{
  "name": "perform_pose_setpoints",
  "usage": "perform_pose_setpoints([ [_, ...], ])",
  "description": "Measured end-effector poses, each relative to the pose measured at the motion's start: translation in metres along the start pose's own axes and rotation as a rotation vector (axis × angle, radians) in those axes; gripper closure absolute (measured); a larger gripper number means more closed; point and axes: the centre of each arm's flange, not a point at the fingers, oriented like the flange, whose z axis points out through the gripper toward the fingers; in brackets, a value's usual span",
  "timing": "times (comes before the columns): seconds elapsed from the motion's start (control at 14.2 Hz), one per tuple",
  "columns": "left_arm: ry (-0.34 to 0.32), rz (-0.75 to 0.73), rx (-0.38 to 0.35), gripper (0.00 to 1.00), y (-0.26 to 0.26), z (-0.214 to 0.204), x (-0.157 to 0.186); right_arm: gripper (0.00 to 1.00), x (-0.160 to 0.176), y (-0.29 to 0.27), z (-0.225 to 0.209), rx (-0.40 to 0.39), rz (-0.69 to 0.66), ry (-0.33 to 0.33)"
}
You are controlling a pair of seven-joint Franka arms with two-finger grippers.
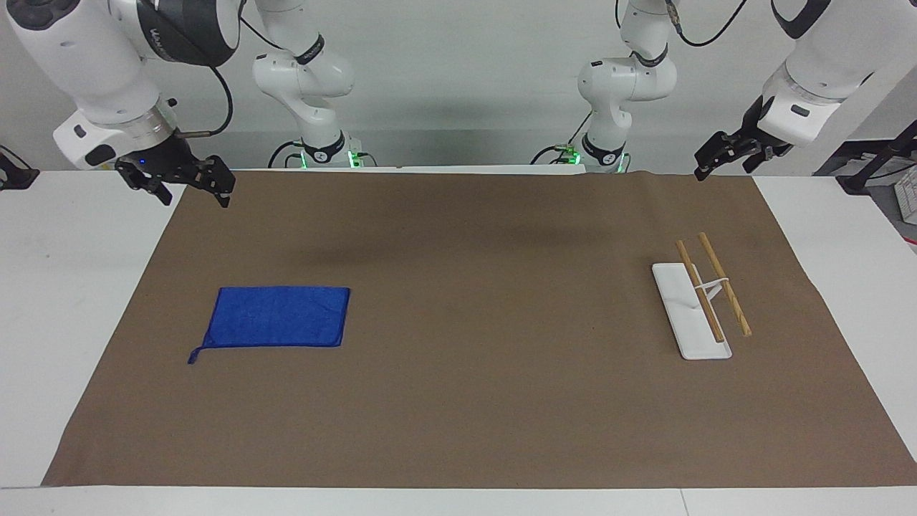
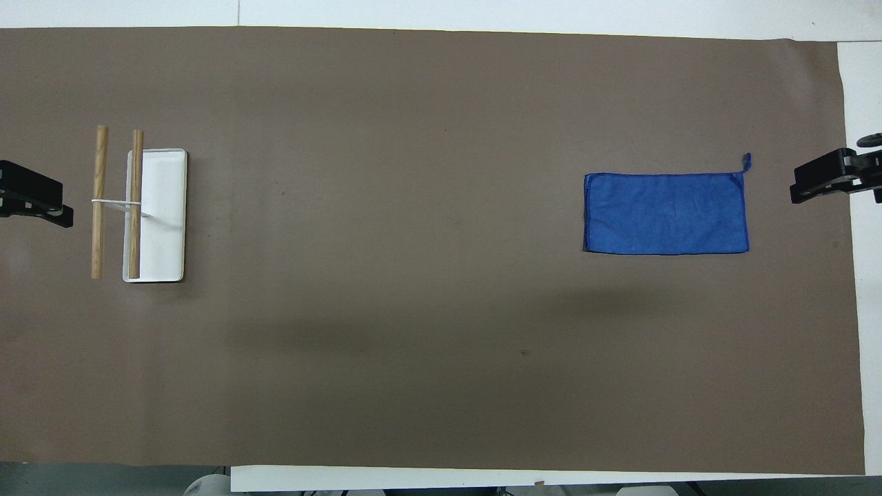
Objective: Right arm passes towel to left arm to hang
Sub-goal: 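Reach the right gripper down to the blue towel's corner, then close the right gripper on the towel corner and lift it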
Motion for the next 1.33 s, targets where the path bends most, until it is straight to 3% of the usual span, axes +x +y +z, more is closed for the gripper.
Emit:
perform_pose_setpoints([
  [0.28, 0.000, 0.000, 0.000, 0.00, 0.000, 0.000, 0.000, 0.00, 0.001, 0.004, 0.001, 0.015, 0.008, 0.003],
  [0.56, 0.000, 0.000, 0.000, 0.00, 0.000, 0.000, 0.000, 0.01, 0.016, 0.007, 0.015, 0.014, -0.008, 0.083],
  [0.84, 0.000, 0.000, 0.000, 0.00, 0.000, 0.000, 0.000, 0.01, 0.041, 0.012, 0.122, 0.058, -0.054, 0.159],
  [1.12, 0.000, 0.000, 0.000, 0.00, 0.000, 0.000, 0.000, 0.01, 0.037, 0.005, 0.255, 0.048, -0.137, 0.228],
  [1.33, 0.000, 0.000, 0.000, 0.00, 0.000, 0.000, 0.000, 0.01, 0.036, 0.009, 0.291, 0.042, -0.154, 0.223],
])
